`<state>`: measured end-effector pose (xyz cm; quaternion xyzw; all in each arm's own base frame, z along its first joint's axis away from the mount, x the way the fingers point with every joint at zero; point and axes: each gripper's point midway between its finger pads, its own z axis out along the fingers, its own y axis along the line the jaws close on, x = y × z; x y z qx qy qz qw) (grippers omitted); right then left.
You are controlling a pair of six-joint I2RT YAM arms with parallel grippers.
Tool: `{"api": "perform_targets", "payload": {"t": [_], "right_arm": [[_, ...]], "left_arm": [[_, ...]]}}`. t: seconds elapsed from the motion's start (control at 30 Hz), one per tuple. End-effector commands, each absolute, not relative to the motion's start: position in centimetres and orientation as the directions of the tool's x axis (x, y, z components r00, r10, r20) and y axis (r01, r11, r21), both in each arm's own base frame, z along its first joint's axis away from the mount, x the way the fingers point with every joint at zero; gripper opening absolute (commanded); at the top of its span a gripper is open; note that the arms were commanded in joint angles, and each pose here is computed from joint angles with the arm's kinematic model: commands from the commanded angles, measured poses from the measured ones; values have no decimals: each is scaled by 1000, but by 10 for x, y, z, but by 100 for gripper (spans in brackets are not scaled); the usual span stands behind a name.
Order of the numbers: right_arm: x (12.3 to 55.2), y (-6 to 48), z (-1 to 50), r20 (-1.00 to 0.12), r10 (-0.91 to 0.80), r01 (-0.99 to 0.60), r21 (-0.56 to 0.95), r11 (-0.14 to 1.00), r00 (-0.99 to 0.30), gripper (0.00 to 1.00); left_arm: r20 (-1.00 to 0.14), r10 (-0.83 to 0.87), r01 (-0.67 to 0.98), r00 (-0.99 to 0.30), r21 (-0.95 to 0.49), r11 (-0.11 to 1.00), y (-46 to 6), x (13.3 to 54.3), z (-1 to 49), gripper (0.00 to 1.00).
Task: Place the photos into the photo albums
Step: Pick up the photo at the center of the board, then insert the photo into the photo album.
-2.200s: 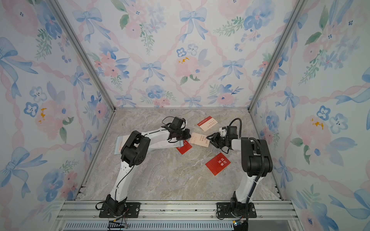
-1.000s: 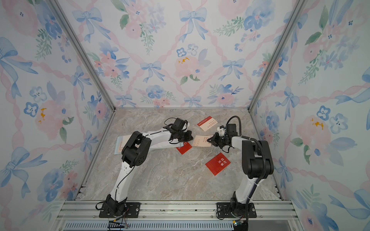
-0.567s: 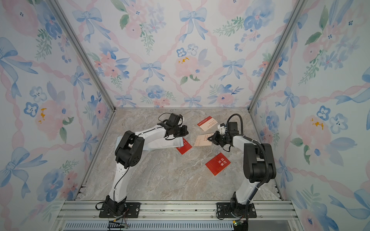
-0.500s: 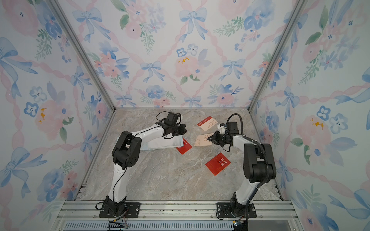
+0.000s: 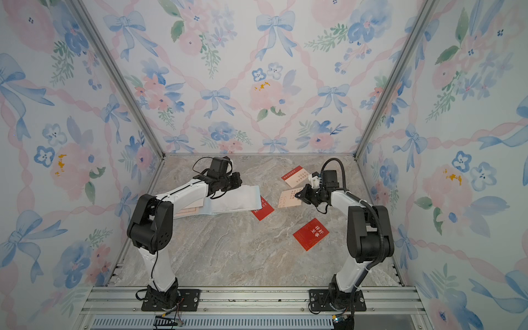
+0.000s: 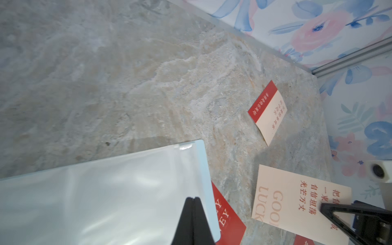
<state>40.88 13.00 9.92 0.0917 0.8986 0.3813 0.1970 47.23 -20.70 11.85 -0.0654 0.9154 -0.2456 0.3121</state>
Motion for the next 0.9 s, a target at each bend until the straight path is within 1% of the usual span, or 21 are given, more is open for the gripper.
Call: {"api": "perform_targets", "payload": {"t": [0.0,0.07,0.17,0.3,0.43,0.57,0.7,0.87], "right_arm": [[410,141,129,-350,268,-65,706,705,-897,0],[411,145,126,-351,245,-78,698,712,-904,0],[414,153,123,-329,244,-74,718,692,-912,0],[417,170,133,-366,209,-124,707,697,-907,0],[425,191,143,-375,177,-161,714,682,-910,0],[429,226,156,-400,117,-229,713,663,-909,0],[425,272,162,-401,37,-294,728,620,-915,0],[421,320,162,-382,-31,-332,759,560,-924,1]], "left_arm": [[-574,-333,-13,-748,-489,872,-173,471,135,3],[-574,-363,-53,-734,-484,874,-151,467,133,4],[-564,-403,-102,-721,-489,866,-123,460,130,4],[-585,-435,-166,-684,-456,874,-84,451,128,4],[-596,-469,-248,-651,-417,874,-46,440,121,5],[-553,-529,-325,-644,-429,843,-12,430,104,5],[-552,-552,-397,-625,-384,834,20,417,91,5],[-494,-591,-427,-637,-413,805,38,404,74,5]]}}
